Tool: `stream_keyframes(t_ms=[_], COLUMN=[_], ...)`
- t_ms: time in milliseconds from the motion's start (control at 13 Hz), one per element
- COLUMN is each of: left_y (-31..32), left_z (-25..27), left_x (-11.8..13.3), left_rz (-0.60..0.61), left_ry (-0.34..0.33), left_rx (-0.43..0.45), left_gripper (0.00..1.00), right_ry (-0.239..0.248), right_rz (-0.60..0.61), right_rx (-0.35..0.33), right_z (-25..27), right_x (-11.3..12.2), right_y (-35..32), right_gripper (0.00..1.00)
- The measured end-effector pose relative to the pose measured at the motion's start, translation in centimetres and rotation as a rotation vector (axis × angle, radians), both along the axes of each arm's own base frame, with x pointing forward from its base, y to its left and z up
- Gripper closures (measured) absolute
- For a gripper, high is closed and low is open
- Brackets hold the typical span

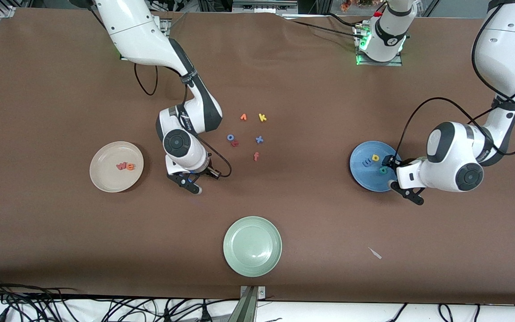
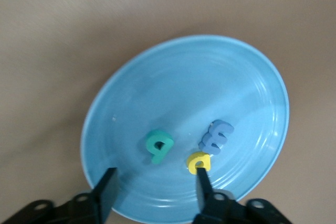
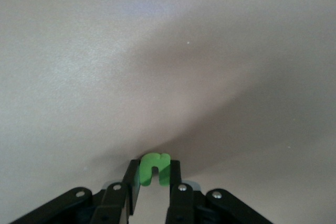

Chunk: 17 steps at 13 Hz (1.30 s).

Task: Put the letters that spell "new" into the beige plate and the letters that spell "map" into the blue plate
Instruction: 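Grasp the green letter n with the right gripper while the left withdraws, then drop the green n on the beige plate while the left gripper returns to rest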

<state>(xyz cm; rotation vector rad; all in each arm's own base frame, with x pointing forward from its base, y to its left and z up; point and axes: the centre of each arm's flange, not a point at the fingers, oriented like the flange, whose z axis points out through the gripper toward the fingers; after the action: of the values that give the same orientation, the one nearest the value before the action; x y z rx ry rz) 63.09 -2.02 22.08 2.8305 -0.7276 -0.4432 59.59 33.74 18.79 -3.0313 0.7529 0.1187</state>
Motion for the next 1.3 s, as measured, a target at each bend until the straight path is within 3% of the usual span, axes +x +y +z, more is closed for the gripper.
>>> stream_keyframes(t_ms=[153, 460, 844, 1074, 1305], left_y=[-0.9, -6.3, -9.2, -10.0, -6.3], left_z=[2.4, 8.7, 15.7, 22.6, 29.5], left_x=[1.4, 3.0, 3.8, 3.3, 4.1], left_rz=[-0.012, -0.008, 0.059, 0.059, 0.163], left_ry=[-0.021, -0.008, -0.007, -0.085, -0.252], left_rx=[-0.004, 0.037, 0.091, 0.109, 0.141], left_gripper=[0.02, 0.0, 0.0, 0.0, 0.0], right_ry=[0.025, 0.127, 0.252, 0.302, 0.315], right_rz=[0.109, 0.282, 0.294, 0.263, 0.288], right_rx=[-0.014, -0.059, -0.092, -0.09, -0.084], right_z=[0.9, 3.5, 4.6, 4.3, 4.0], right_x=[0.9, 3.1, 3.4, 3.5, 4.1], right_y=[-1.4, -8.8, -15.2, -18.3, -21.9], right_gripper=[0.74, 0.74, 0.74, 0.74, 0.74])
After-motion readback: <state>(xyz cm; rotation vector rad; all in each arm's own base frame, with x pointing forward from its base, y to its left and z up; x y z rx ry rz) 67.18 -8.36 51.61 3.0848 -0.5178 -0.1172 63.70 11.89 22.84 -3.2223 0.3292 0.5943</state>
